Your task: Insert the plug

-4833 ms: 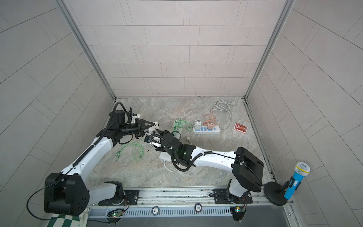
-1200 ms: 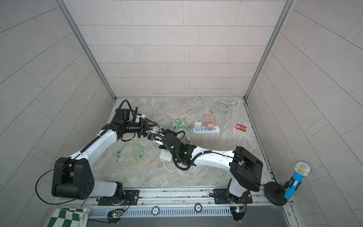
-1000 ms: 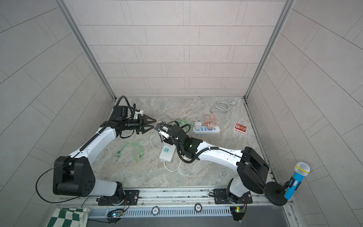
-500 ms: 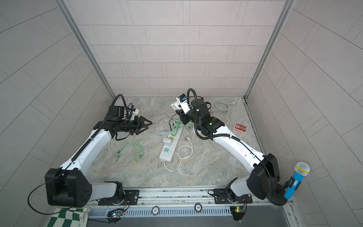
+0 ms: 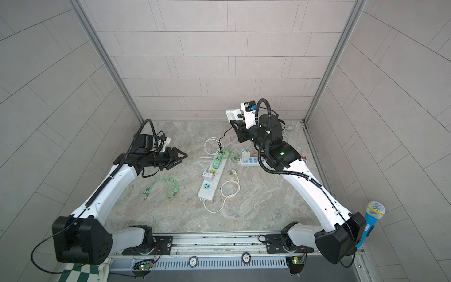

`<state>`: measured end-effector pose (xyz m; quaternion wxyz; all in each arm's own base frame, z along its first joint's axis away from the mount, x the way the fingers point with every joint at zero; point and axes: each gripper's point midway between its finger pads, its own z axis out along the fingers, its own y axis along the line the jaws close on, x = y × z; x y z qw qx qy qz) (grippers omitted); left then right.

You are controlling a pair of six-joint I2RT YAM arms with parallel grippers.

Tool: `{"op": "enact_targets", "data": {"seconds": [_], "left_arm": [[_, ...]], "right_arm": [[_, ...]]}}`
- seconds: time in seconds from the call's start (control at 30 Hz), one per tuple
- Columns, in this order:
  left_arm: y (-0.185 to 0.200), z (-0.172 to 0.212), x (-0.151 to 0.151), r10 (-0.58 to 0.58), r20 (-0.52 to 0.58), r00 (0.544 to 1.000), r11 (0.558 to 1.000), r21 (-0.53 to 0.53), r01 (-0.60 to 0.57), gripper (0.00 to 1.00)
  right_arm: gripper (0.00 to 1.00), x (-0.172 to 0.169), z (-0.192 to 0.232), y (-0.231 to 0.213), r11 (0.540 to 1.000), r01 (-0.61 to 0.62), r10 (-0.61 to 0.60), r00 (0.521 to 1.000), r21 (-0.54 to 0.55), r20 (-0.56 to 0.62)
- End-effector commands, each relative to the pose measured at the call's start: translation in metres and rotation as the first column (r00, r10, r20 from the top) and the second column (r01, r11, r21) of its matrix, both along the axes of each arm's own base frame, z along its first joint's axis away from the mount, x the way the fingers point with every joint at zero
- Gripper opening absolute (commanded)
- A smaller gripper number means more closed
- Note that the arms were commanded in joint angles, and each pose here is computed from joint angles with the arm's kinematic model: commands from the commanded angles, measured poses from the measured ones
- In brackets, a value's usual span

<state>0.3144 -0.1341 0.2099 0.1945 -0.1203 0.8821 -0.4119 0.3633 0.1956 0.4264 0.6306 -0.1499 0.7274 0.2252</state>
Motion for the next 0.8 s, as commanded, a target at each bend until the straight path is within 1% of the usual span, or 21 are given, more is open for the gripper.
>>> {"op": "enact_targets", "data": {"seconds": [0.0,0.13,0.2,0.27,0.4,0.5,0.57,0.63,0.7,0.77], "left_arm": [[0.003,0.002,-0.001,0.001,0.036,0.999,1.000,0.016,-0.002,0.57],[0.003,-0.008,-0.004,-0.002,0.021,1.000,1.000,0.018,0.002,0.57],[0.003,-0.014,-0.005,0.000,0.007,1.000,1.000,0.013,0.000,0.57],[0.002,-0.018,-0.006,-0.002,-0.003,1.000,1.000,0.004,0.002,0.57],[0.001,-0.018,-0.009,-0.013,-0.002,1.000,1.000,0.004,0.013,0.56],[0.001,-0.017,-0.009,-0.016,0.007,1.000,1.000,0.008,0.016,0.56],[0.000,-0.017,-0.008,-0.021,0.011,1.000,1.000,0.003,0.021,0.56],[-0.001,-0.019,-0.005,-0.023,0.009,1.000,1.000,-0.012,0.023,0.55],[-0.003,-0.022,-0.004,-0.027,-0.001,1.000,0.999,-0.023,0.026,0.55],[-0.004,-0.025,-0.005,-0.031,-0.010,0.999,0.999,-0.026,0.030,0.54]], "right_arm": [[0.00,-0.009,0.035,-0.032,0.989,0.105,-0.113,0.991,0.100,0.075],[0.00,-0.010,0.038,-0.042,0.982,0.136,-0.147,0.986,0.129,0.074],[0.01,-0.009,0.029,-0.036,0.988,0.113,-0.119,0.992,0.109,0.049],[0.01,-0.006,0.010,-0.030,0.991,0.094,-0.095,0.995,0.091,0.012],[0.01,-0.003,-0.044,-0.019,0.998,0.053,-0.049,0.994,0.039,-0.100],[0.01,-0.010,-0.082,-0.011,0.999,0.013,-0.019,0.984,-0.034,-0.180],[0.00,-0.019,-0.103,-0.006,0.995,-0.026,0.005,0.975,-0.095,-0.222],[0.01,-0.028,-0.125,0.003,0.989,-0.090,0.054,0.959,-0.121,-0.277],[0.01,-0.038,-0.140,0.016,0.978,-0.182,0.140,0.934,-0.100,-0.328],[0.01,-0.050,-0.154,0.031,0.957,-0.282,0.236,0.891,-0.068,-0.387]]}}
